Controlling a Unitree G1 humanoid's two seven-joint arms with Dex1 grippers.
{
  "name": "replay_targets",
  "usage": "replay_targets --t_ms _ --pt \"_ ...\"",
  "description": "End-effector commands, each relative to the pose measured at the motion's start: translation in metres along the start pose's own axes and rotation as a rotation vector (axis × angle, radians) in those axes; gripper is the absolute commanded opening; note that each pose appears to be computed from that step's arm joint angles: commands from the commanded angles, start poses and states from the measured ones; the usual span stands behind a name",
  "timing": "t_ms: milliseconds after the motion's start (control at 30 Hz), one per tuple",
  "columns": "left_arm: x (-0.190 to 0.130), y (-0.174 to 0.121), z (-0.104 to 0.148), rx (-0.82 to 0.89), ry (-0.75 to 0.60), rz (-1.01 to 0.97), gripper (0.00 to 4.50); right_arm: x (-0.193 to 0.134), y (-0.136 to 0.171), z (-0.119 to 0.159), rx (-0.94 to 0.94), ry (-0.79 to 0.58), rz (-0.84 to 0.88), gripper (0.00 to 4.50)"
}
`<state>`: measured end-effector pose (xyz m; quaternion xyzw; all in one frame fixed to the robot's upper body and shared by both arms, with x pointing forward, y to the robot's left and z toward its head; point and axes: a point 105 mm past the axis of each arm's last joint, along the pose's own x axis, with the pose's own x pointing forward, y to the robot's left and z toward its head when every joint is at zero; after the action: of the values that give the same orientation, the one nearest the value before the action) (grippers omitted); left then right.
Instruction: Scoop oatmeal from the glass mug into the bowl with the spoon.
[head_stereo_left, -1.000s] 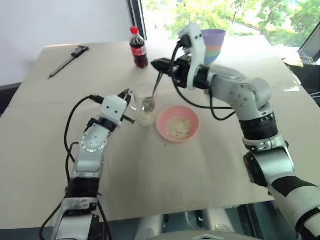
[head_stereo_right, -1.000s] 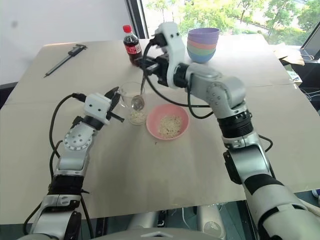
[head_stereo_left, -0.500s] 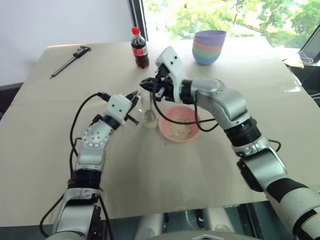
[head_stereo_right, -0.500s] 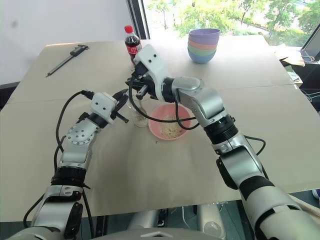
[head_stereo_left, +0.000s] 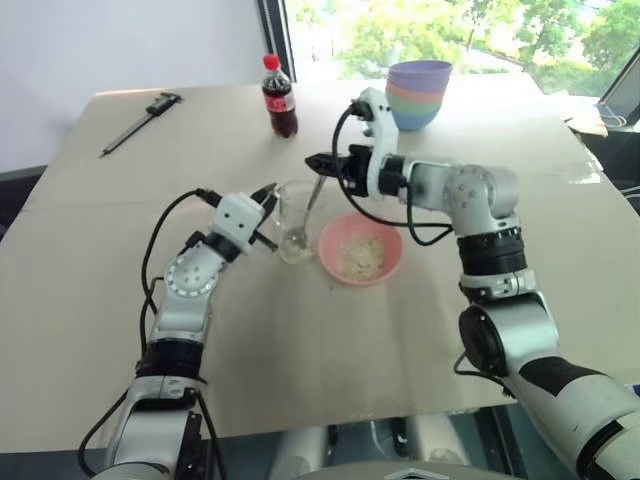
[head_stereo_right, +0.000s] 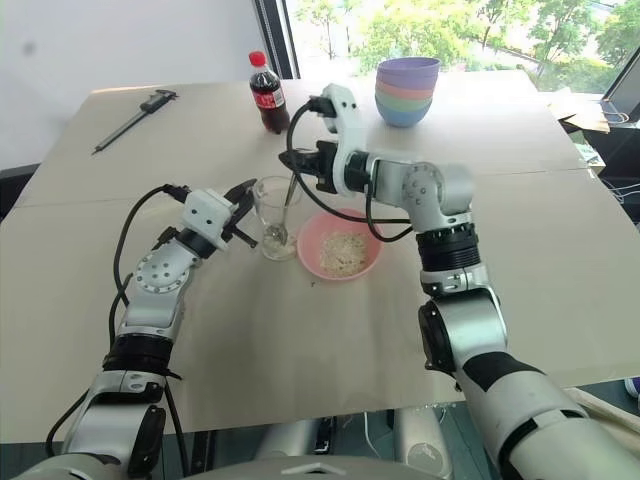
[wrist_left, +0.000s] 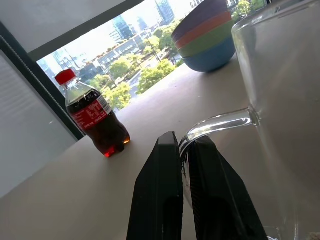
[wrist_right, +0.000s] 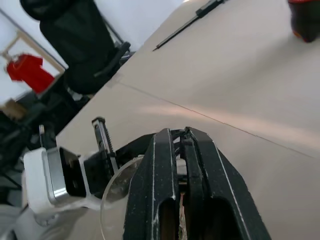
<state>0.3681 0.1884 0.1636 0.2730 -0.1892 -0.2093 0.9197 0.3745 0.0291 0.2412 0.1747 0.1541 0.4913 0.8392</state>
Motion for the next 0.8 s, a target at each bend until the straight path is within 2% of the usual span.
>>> replay_targets --t_ms 33,600,800 --pt "-0.001 0.006 0.008 0.027 -0.037 0.03 0.06 -0.001 0.012 0.013 0.074 -0.018 0.054 0.0" --pt "-0.012 0.008 0.001 0.064 -0.018 0.092 0.06 -0.036 -0.008 0.075 0.228 -0.146 -0.017 0.0" --pt "-0.015 0.006 0.0 0.099 -0.015 0.102 0.06 -0.045 -0.016 0.083 0.292 -0.179 -0.037 0.0"
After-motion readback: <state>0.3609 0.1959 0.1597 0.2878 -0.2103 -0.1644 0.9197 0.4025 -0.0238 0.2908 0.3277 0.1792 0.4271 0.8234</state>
